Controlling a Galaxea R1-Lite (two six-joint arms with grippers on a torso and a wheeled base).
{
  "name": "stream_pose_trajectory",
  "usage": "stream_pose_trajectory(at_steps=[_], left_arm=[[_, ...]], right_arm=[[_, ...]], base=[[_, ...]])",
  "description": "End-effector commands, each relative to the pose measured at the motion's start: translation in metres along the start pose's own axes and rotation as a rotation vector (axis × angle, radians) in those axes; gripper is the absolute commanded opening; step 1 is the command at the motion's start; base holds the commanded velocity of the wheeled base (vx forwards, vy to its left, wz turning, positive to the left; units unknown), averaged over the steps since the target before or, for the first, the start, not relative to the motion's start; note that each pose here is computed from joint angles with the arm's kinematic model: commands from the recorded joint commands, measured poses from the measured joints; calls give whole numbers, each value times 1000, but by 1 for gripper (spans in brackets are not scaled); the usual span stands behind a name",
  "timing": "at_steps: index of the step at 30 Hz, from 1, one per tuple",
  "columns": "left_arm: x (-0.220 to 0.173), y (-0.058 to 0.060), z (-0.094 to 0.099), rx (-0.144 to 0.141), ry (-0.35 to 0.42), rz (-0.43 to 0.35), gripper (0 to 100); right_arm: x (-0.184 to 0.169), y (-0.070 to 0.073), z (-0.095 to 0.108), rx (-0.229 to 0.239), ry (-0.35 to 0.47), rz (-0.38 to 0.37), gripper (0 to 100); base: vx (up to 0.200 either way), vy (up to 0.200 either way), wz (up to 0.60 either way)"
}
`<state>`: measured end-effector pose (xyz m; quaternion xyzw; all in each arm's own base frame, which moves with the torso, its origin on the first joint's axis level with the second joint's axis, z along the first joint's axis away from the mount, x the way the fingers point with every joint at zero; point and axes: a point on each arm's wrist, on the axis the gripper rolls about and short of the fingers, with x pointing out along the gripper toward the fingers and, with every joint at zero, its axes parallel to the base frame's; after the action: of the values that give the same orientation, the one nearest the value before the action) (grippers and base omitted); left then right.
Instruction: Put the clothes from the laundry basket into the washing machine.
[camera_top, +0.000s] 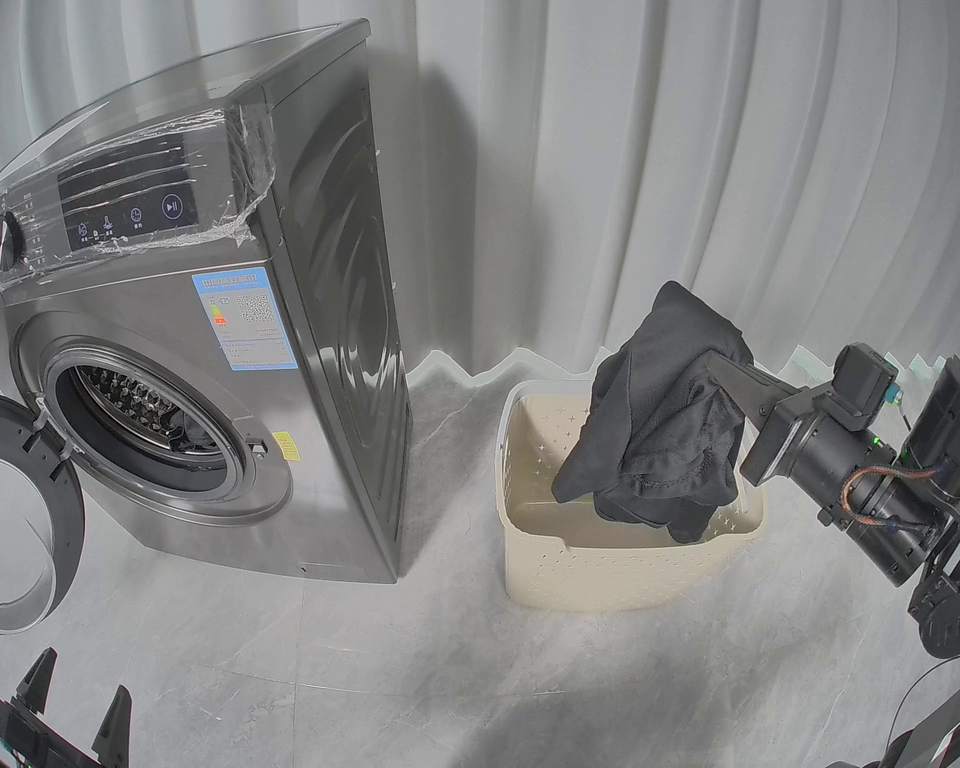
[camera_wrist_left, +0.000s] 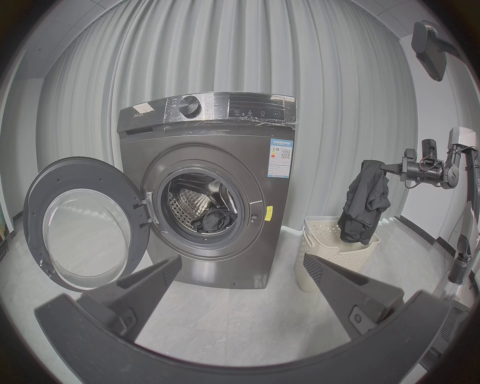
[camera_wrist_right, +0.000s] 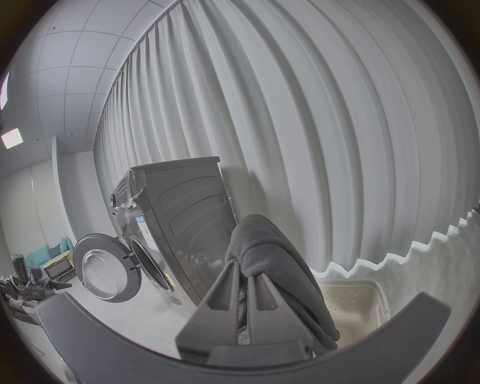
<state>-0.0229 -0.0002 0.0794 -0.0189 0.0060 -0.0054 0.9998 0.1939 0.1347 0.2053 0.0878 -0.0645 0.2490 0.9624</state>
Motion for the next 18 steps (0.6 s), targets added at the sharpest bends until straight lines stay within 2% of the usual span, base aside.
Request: stream_pose_trajectory(at_steps=[1, 5, 14, 18], left_arm=[[0, 0, -4, -2, -1, 0, 100], [0, 0, -4, -4, -3, 2, 100], [0, 0, -4, -4, -3, 2, 100], [0, 0, -4, -4, -3, 2, 100]], right_arm=[[-5, 1, 6, 6, -23, 5, 0], [-5, 1, 4, 12, -18, 7, 0], [-4, 1, 3, 15, -14, 12, 0], [-2, 1, 4, 18, -21, 9, 0]], base=[[-200, 0, 0], [-200, 0, 0], [0, 0, 0], [0, 200, 0]])
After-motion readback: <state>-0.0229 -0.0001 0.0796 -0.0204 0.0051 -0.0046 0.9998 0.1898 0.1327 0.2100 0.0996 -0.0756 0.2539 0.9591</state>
